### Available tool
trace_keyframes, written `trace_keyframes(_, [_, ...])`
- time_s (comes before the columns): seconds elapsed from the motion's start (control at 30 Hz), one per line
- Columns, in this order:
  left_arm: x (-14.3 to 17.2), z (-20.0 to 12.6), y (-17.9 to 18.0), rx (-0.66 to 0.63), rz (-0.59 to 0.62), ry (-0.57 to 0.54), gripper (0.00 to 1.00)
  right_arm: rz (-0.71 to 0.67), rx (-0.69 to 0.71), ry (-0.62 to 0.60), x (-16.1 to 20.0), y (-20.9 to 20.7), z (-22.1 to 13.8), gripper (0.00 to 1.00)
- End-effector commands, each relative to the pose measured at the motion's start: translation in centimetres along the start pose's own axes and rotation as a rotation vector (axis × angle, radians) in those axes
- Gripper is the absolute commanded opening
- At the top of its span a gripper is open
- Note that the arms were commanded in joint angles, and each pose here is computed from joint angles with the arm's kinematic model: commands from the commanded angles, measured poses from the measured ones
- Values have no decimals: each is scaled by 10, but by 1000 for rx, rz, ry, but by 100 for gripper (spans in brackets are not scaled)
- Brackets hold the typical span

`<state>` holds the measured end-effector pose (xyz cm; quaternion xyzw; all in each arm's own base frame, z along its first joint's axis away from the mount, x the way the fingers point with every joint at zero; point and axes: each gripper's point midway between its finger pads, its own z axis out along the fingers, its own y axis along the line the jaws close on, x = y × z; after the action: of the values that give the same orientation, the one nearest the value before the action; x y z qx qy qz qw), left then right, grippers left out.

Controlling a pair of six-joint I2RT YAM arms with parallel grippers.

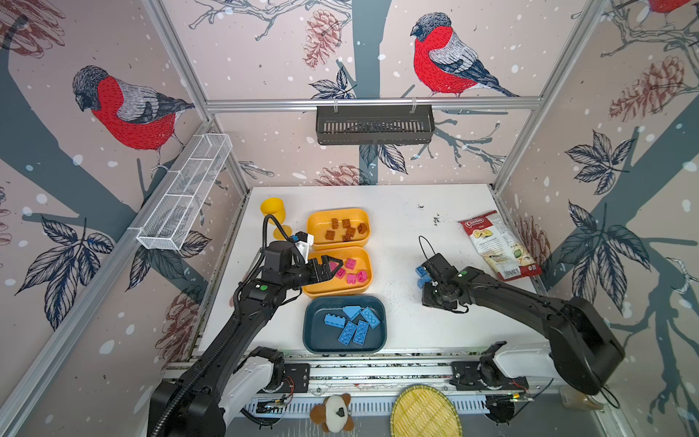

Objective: Sort the legos into containers by color
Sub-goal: Pick up the lego from the bottom-center of the table, then place the lego in the container.

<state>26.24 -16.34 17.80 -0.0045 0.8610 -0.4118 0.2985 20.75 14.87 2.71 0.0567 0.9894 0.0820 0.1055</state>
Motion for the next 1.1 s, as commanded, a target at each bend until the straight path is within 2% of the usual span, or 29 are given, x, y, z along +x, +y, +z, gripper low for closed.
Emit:
trace_keyframes(0.0, [-5, -1, -4, 17, 34, -24, 97, 6, 12, -25, -5, 1, 4, 42])
trace_keyframes(0.17, [-6, -2, -3, 10, 32, -23, 97, -33, 19, -53, -20, 7, -6, 26])
trace_keyframes(0.23, [-6, -2, -1, -10, 30, -18, 97, -78, -18, -78, -30, 23, -16, 23])
trace_keyframes(0.47, [-12, -12, 3, -52, 21, -36, 97, -309, -236, -183, -69, 141, -64, 22])
trace_keyframes(0.67, [-11, -20, 11, -92, 2, -45, 97, -447, -420, -191, -81, 233, -70, 21])
trace_keyframes(0.9, [-8, -25, 13, -96, -15, -61, 97, -486, -342, -165, -89, 256, -30, 22])
trace_keyframes(1.0, [-8, -26, 14, -97, -16, -62, 97, -479, -241, -173, -96, 248, -14, 31])
trace_keyframes(1.07, [-7, -26, 13, -95, -16, -62, 97, -480, -229, -187, -100, 249, -13, 36])
